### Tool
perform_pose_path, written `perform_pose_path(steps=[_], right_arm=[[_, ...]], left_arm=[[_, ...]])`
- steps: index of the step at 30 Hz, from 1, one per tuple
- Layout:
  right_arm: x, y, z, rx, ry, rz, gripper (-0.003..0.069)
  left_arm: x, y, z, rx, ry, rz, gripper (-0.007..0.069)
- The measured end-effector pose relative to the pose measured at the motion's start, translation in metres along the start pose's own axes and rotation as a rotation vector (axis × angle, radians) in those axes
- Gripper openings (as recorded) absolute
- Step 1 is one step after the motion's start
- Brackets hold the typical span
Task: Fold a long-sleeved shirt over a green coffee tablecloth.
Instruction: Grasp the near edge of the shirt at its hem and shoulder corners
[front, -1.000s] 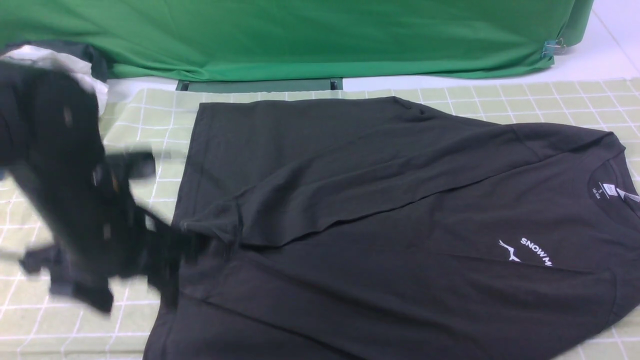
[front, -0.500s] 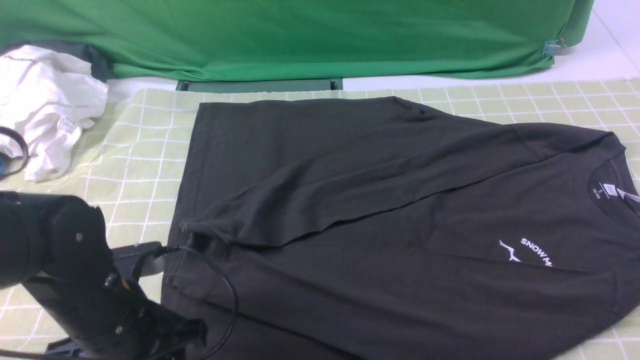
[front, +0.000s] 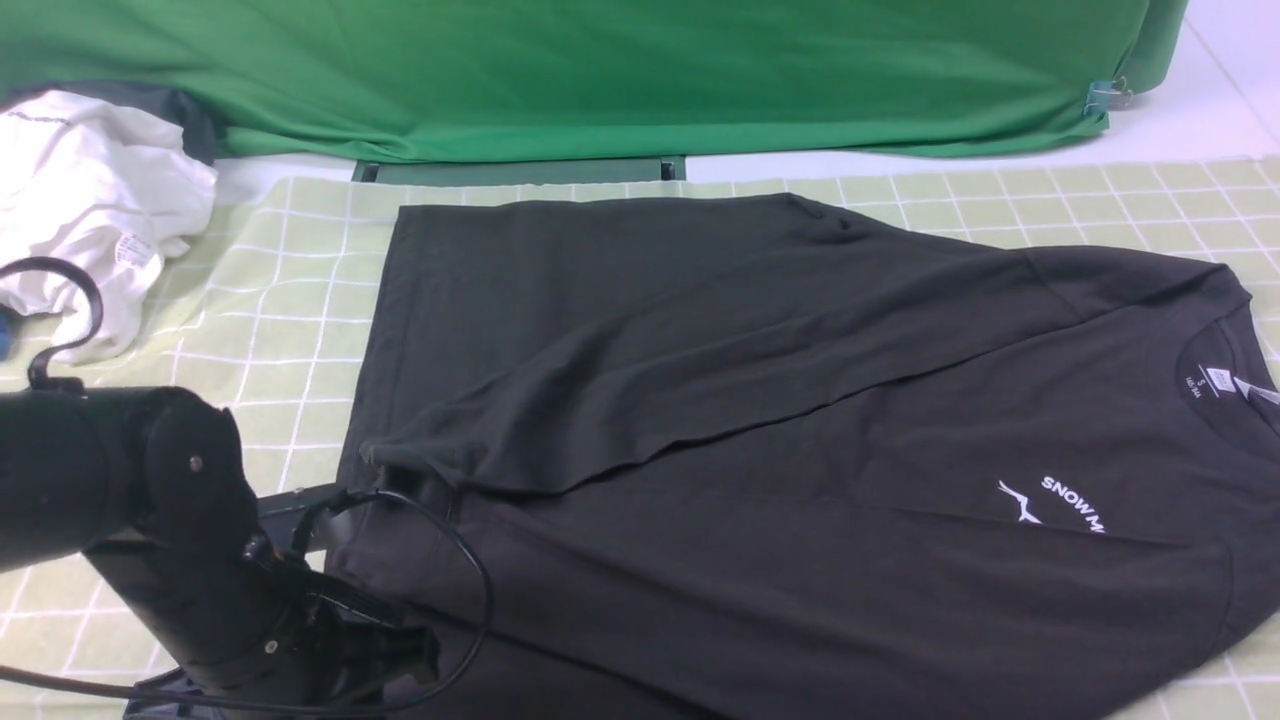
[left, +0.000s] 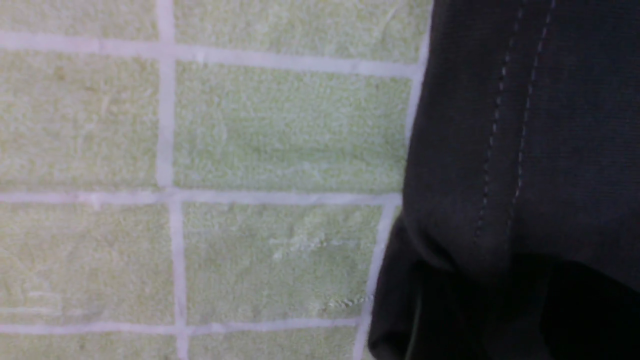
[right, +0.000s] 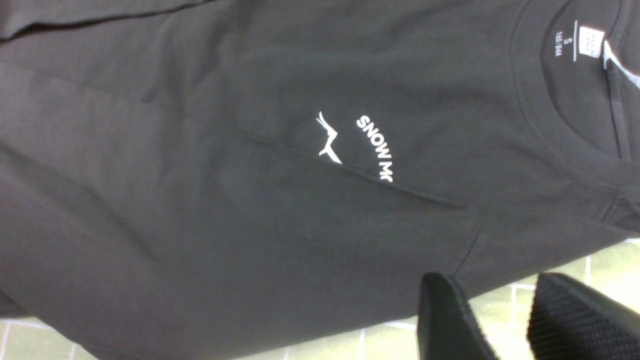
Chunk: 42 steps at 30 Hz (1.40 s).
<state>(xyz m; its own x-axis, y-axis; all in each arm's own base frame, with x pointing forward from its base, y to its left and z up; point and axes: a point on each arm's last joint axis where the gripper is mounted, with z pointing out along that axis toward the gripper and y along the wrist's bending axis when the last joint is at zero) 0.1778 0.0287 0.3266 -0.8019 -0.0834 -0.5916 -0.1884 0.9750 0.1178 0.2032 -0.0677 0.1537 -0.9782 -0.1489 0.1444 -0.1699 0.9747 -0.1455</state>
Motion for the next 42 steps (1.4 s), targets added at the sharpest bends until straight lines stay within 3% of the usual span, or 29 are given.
perform_pose_path(steps=[4,9,22,26,30,34,35,38,39,42], right_arm=[[0.000,0.000,0.000,0.000,0.000,0.000,0.0248],[0.000,0.000,0.000,0.001,-0.004,0.000,0.0248],[-0.003,0.000,0.000,0.005,-0.038,0.000,0.0248],[-0.003,0.000,0.000,0.005,-0.032,0.000,0.0248],[0.003,0.003,0.004,-0.023,0.012,-0.017,0.0253],[0.022,0.017,0.020,-0.118,0.084,-0.079,0.0308],[0.038,0.030,0.034,-0.183,0.136,-0.152,0.0372],[0.053,0.044,0.050,-0.230,0.178,-0.249,0.0441],[0.062,0.056,0.062,-0.256,0.224,-0.346,0.0468],[0.072,0.072,0.076,-0.279,0.290,-0.469,0.0483]], left_arm=[[0.002,0.000,-0.012,-0.054,0.087,0.040,0.0318],[0.004,0.000,-0.027,-0.075,0.065,0.072,0.0318],[0.011,0.011,0.005,-0.068,0.017,0.016,0.0314],[0.011,0.011,0.005,-0.063,0.016,0.029,0.0260],[0.011,0.006,0.001,0.000,-0.024,0.132,0.0086],[0.011,0.001,-0.003,0.055,-0.079,0.144,0.0029],[0.013,0.000,-0.012,0.074,-0.129,0.160,0.0027],[0.017,0.000,-0.022,0.090,-0.178,0.171,0.0027],[0.021,0.000,-0.029,0.103,-0.210,0.177,0.0027],[0.025,0.000,-0.036,0.115,-0.233,0.183,0.0027]])
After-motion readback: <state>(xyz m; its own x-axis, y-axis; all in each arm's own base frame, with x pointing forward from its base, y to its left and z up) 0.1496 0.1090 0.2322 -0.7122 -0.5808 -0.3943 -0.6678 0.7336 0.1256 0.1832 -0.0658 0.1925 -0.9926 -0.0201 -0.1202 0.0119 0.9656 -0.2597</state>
